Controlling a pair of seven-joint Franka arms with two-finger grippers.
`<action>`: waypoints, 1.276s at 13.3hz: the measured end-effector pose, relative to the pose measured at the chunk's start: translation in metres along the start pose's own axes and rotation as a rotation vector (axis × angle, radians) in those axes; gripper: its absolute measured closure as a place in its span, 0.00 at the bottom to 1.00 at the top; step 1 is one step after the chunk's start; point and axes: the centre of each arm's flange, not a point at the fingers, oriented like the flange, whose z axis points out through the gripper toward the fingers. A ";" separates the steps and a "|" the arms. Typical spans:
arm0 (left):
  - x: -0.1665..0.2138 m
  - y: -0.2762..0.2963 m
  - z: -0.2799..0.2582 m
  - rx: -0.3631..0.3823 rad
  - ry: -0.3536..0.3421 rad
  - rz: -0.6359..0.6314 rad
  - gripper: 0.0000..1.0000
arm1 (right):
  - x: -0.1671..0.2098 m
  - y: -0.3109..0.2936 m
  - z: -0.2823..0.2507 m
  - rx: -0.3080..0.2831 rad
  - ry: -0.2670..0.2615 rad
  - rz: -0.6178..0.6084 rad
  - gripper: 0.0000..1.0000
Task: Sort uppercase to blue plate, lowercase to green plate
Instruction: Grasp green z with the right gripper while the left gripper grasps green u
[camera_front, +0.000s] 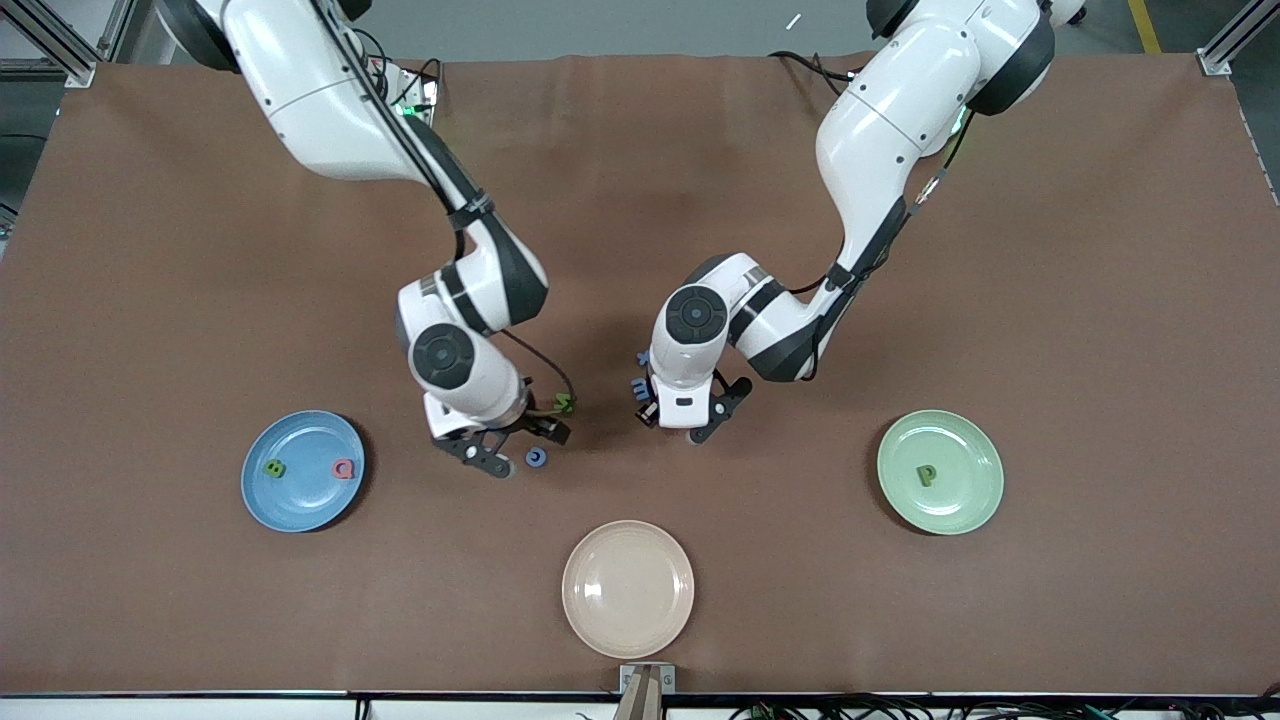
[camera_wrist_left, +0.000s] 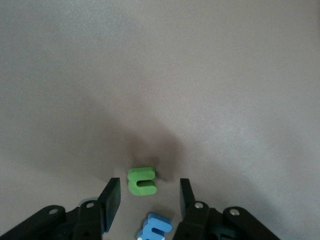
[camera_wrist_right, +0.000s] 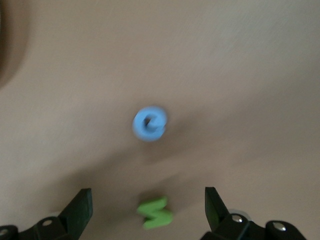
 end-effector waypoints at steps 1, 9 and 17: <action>-0.001 -0.001 0.002 0.003 0.000 0.001 0.44 | -0.014 -0.005 0.010 0.000 0.000 -0.005 0.01; 0.001 -0.005 0.018 0.024 0.014 0.003 0.50 | -0.049 0.009 0.054 0.006 0.018 -0.031 0.39; 0.023 0.004 0.003 -0.008 0.061 0.000 0.74 | 0.002 0.025 0.027 -0.027 0.019 -0.053 0.65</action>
